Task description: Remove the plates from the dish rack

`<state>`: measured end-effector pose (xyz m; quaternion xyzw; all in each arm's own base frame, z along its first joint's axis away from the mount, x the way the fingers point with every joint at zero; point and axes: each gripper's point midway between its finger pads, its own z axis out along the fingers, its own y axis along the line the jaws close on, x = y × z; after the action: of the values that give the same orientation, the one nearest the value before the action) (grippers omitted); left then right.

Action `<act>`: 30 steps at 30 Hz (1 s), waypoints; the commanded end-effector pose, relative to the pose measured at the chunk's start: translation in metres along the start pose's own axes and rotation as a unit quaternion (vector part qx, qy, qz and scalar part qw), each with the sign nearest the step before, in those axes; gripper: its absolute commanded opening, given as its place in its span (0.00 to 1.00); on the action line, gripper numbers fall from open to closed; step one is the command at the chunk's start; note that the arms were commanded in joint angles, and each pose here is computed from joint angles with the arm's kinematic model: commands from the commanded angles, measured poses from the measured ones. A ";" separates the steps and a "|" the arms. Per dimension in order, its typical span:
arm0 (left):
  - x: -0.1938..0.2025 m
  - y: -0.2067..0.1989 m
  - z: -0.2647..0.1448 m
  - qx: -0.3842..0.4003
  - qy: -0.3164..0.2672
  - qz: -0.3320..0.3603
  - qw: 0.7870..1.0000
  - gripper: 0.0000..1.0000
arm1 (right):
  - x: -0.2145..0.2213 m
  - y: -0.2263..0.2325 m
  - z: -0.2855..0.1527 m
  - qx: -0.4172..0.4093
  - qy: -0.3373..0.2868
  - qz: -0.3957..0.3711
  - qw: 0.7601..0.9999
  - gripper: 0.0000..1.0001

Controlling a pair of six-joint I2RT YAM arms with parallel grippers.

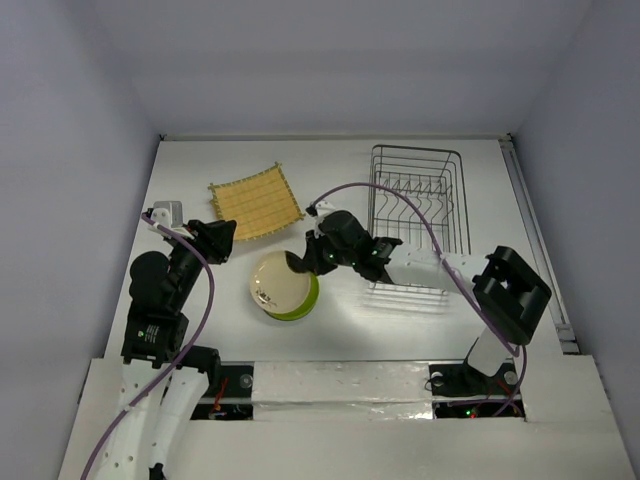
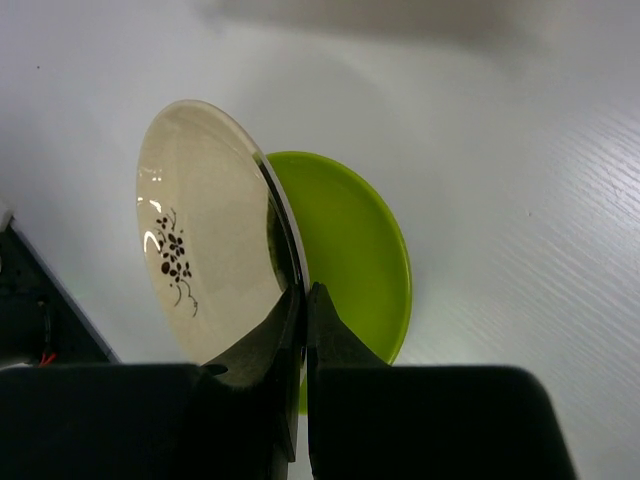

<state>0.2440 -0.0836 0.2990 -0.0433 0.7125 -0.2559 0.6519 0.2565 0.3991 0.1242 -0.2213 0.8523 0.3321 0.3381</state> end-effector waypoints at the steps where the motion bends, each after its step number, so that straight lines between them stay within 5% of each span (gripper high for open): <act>1: -0.021 -0.008 -0.001 0.012 -0.031 0.008 0.999 0.25 | -0.014 0.009 -0.001 -0.028 -0.036 0.014 0.999 0.00; 10: -0.020 -0.008 0.001 0.013 -0.029 0.008 0.999 0.26 | 0.017 -0.016 0.010 0.015 -0.001 0.020 1.000 0.03; 20: -0.019 -0.008 0.001 0.014 -0.028 0.006 0.999 0.27 | 0.010 -0.024 0.000 0.042 -0.010 0.008 0.999 0.55; 30: -0.019 -0.009 0.002 0.016 -0.027 0.006 0.999 0.27 | -0.024 -0.035 -0.030 0.102 -0.058 -0.014 0.993 0.77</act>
<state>0.2454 -0.0839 0.2972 -0.0438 0.7151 -0.2557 0.6491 0.2647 0.3623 0.0994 -0.1925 0.8788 0.2569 0.3531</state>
